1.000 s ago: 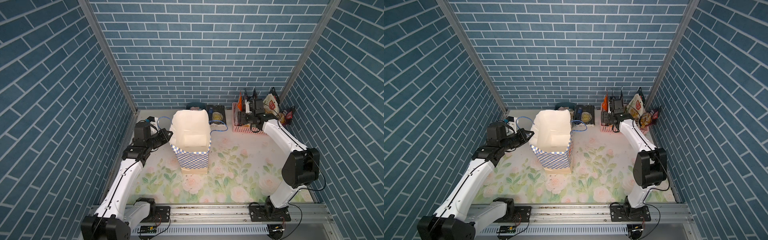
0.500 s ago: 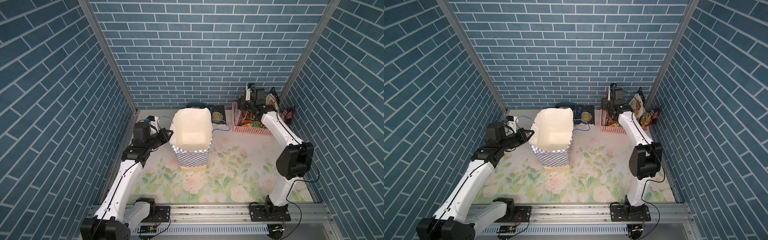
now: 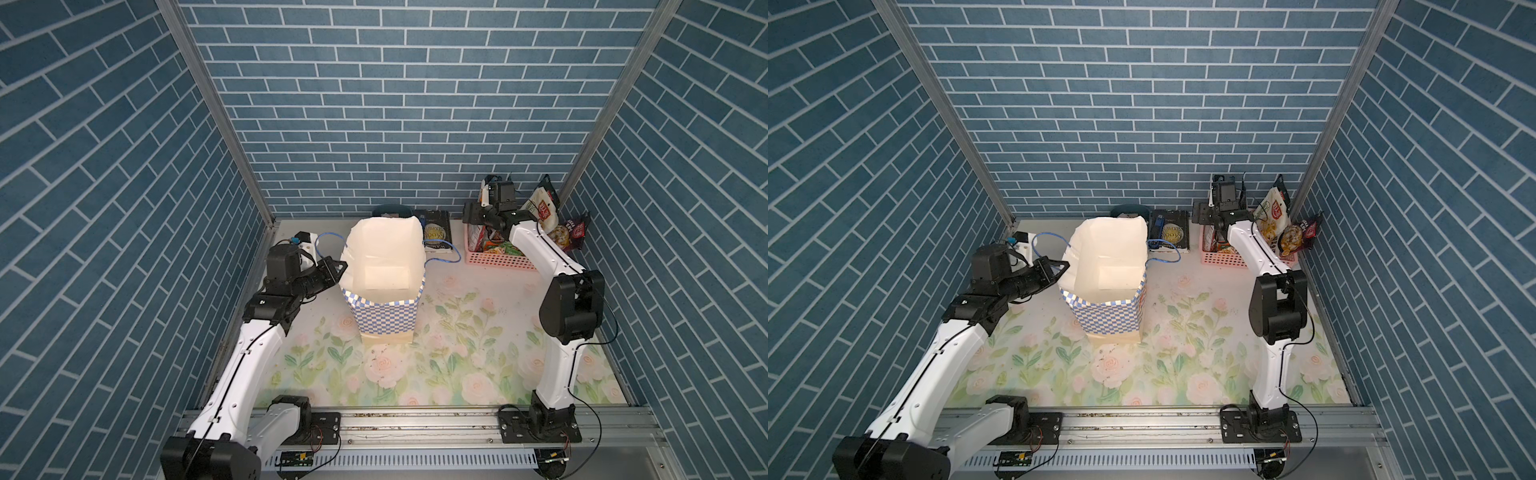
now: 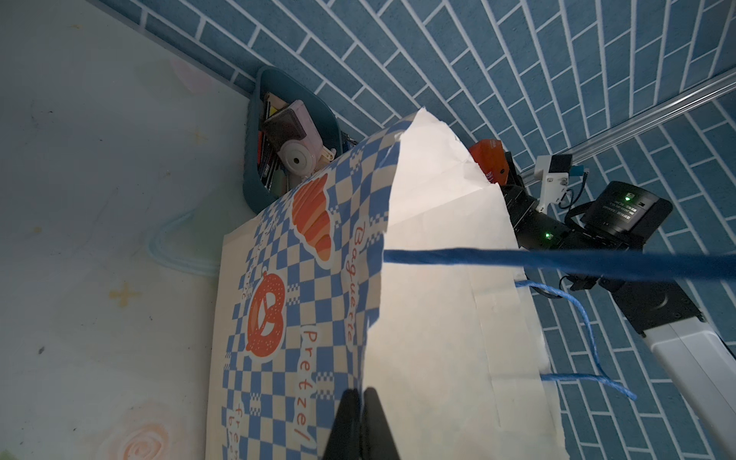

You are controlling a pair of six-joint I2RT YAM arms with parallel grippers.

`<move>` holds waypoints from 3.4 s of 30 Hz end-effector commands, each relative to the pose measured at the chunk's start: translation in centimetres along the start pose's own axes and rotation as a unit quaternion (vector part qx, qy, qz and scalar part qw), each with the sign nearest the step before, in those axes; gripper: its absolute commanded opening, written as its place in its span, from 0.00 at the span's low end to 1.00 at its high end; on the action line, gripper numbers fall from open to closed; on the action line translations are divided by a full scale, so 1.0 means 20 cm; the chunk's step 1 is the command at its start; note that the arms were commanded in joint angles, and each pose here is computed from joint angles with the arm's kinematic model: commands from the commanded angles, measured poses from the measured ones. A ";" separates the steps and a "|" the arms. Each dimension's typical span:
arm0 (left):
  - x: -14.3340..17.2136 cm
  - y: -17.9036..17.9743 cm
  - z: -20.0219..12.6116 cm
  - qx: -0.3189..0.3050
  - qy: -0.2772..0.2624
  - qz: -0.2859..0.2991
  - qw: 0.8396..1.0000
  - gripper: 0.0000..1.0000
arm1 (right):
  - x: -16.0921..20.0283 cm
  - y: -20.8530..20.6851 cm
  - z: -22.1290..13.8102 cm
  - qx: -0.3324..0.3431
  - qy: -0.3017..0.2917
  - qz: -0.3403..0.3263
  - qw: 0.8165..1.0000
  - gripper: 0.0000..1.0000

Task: Place the condiment packets inside the bag
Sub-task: Pick up the condiment packet from the storage box, then place the condiment packet in the paper bag.

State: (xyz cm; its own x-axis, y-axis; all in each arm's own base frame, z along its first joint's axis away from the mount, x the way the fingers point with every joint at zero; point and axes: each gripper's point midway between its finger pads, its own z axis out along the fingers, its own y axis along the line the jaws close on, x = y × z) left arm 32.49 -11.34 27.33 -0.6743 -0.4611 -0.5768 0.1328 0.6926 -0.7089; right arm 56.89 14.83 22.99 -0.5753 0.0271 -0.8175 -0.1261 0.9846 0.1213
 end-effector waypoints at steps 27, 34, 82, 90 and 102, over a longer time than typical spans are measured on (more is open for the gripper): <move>-0.02 -0.03 -0.01 0.013 -0.006 0.016 1.000 0.03 | -0.14 -0.15 0.14 0.079 -0.048 -0.007 0.996 0.00; -0.01 -0.02 -0.01 0.009 -0.006 0.013 1.000 0.03 | -0.49 -0.07 -0.18 0.072 -0.163 -0.036 0.983 0.00; -0.06 -0.10 -0.10 -0.006 -0.066 -0.044 0.997 0.00 | -0.16 1.20 -1.84 -0.478 -0.172 0.106 0.855 0.00; 0.01 -0.13 -0.07 -0.028 -0.076 -0.068 0.994 0.00 | 0.06 1.18 -1.59 -0.428 -0.086 0.133 0.890 0.00; 0.08 -0.13 -0.03 -0.036 -0.063 -0.075 0.995 0.00 | 0.18 1.10 -1.30 -0.317 -0.042 0.146 0.936 0.00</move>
State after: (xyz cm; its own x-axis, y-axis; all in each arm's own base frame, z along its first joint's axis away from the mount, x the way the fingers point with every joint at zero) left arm 30.75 -13.39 28.45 -0.5981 -0.6127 -0.5167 -0.0124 0.6517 -0.7584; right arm 29.81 32.24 36.27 -0.6198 0.2627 -0.7395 -0.4779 0.6211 0.6212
